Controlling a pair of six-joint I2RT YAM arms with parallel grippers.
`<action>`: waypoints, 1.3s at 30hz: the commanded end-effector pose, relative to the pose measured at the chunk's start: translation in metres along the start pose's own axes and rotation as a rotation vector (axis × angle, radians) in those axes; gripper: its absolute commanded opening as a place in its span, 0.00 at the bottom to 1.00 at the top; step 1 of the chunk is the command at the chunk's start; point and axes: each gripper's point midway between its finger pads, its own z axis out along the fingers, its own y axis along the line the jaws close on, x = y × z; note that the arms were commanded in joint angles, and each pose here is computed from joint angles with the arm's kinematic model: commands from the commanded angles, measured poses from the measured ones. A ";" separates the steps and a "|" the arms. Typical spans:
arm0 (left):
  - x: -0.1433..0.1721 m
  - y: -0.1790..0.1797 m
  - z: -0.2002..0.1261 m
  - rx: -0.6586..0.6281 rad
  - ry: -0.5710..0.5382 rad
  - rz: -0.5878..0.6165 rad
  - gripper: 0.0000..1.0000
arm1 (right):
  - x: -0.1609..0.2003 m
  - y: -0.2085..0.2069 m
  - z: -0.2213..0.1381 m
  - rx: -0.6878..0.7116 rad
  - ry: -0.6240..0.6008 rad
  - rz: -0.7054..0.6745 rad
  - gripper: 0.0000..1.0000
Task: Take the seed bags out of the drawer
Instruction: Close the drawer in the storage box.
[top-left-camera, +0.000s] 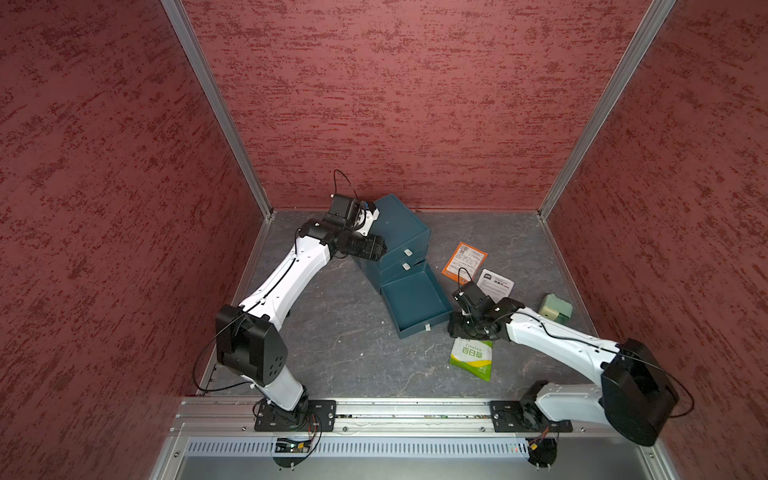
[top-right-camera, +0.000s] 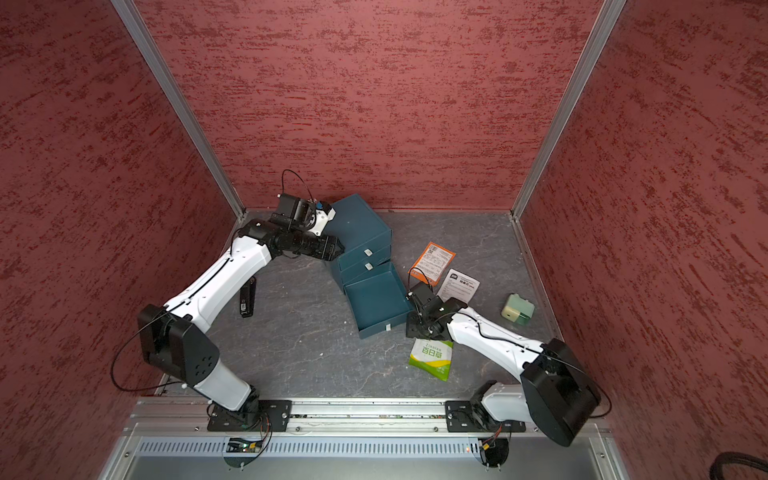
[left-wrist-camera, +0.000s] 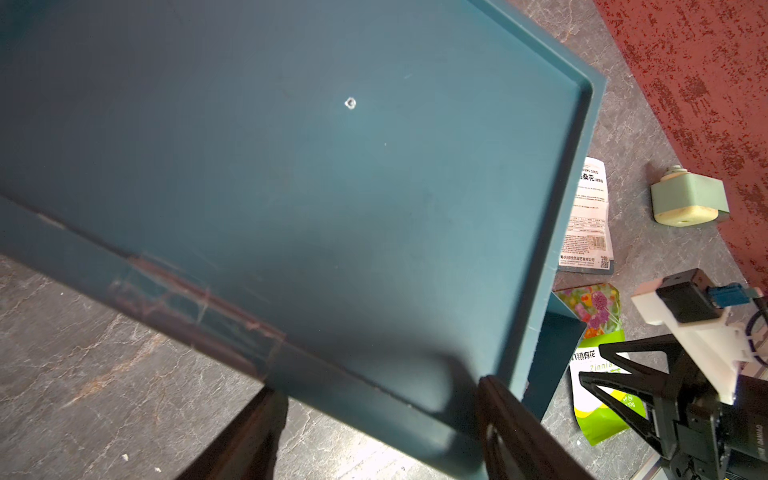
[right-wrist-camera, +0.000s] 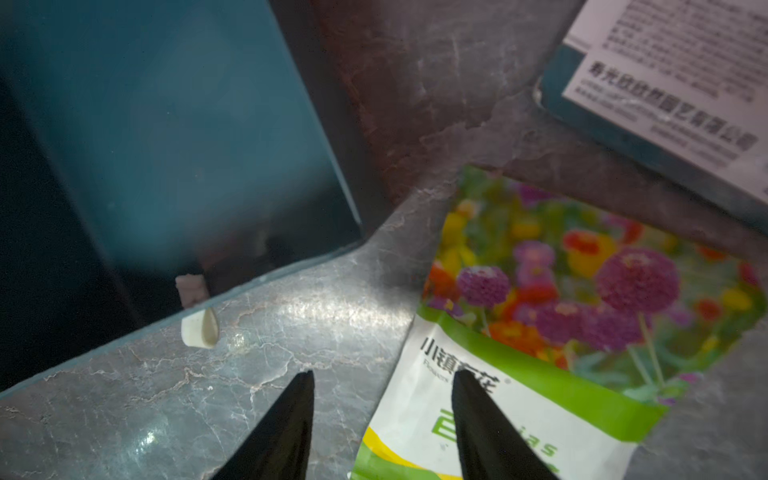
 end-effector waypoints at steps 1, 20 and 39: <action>0.032 -0.006 0.017 0.016 0.137 0.041 0.75 | -0.031 0.011 0.002 -0.012 -0.146 0.013 0.58; 0.036 -0.006 0.017 0.021 0.141 0.050 0.75 | -0.100 0.055 0.019 -0.032 -0.300 -0.042 0.61; 0.038 -0.006 0.017 0.026 0.146 0.054 0.75 | -0.062 0.064 0.008 -0.249 -0.371 -0.273 0.84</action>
